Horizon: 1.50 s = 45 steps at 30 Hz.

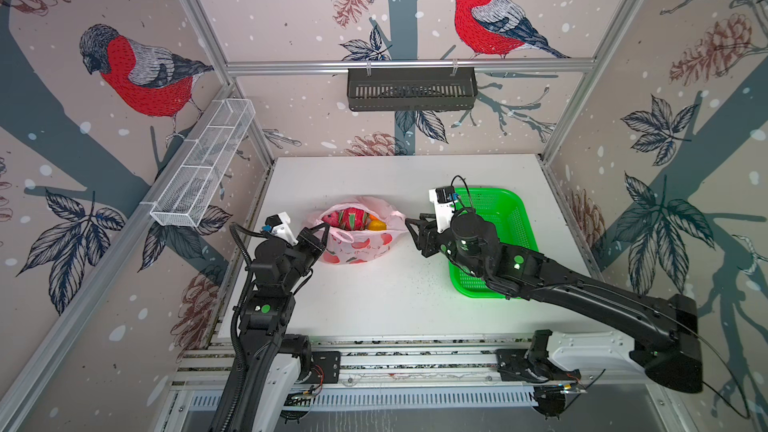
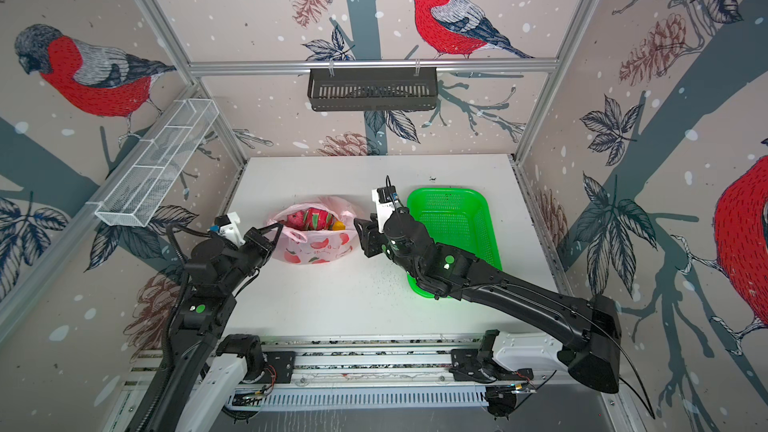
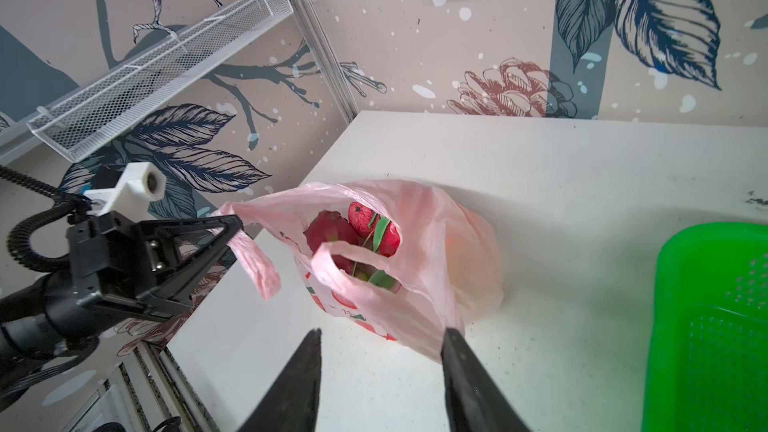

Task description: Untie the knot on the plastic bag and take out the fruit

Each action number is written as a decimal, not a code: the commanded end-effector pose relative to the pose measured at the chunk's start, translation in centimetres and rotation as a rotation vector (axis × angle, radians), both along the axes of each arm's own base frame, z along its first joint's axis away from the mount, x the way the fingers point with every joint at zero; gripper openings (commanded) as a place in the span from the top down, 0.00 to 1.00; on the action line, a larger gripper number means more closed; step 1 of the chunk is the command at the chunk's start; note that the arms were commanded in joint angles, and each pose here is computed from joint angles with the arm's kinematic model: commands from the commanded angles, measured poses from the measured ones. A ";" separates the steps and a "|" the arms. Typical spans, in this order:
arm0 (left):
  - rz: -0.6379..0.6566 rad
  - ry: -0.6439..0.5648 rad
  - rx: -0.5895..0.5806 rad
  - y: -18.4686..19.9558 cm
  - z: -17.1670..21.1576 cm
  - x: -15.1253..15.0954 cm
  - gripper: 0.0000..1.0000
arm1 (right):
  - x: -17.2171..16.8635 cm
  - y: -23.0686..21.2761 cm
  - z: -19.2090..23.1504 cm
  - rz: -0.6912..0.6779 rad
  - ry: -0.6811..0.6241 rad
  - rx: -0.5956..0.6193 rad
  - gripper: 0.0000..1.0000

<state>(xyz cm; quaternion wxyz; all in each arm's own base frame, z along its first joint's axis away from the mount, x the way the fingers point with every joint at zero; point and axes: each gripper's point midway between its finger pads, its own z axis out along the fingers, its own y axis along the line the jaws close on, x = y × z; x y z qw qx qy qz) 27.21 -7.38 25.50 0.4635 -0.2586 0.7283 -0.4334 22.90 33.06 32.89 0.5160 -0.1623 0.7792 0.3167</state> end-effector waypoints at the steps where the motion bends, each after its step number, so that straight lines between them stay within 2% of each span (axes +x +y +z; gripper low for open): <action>1: -0.018 -0.034 0.049 -0.1 0.6 0.0 0.96 | 0.3 -0.4 2.2 -0.051 -0.081 -0.036 0.52; 5: -0.027 -0.041 0.048 -0.2 0.5 0.3 0.96 | 0.8 2.3 4.4 -0.001 -0.118 -0.051 0.53; 10: -0.041 -0.040 0.039 -0.5 0.3 0.5 0.97 | 0.9 9.5 6.0 0.152 -0.133 -0.064 0.55; 16: -0.040 -0.049 0.036 -0.5 0.4 0.1 1.00 | 3.7 15.7 1.5 0.198 -0.018 -0.092 0.67; 20: -0.031 -0.037 0.046 -0.3 -0.1 -0.4 1.00 | 5.8 16.7 -2.7 0.200 0.078 -0.093 0.73; 29: -0.012 0.015 0.075 0.2 -2.7 -1.4 1.00 | 6.5 16.6 -11.8 0.190 0.224 -0.275 0.78; 38: -0.015 0.059 0.116 0.4 -4.5 -2.0 1.00 | 5.3 16.0 -16.3 0.213 0.316 -0.326 0.79; 45: -0.041 0.084 0.131 0.1 -5.6 -2.3 1.00 | 2.2 15.4 -19.5 0.298 0.413 -0.360 0.80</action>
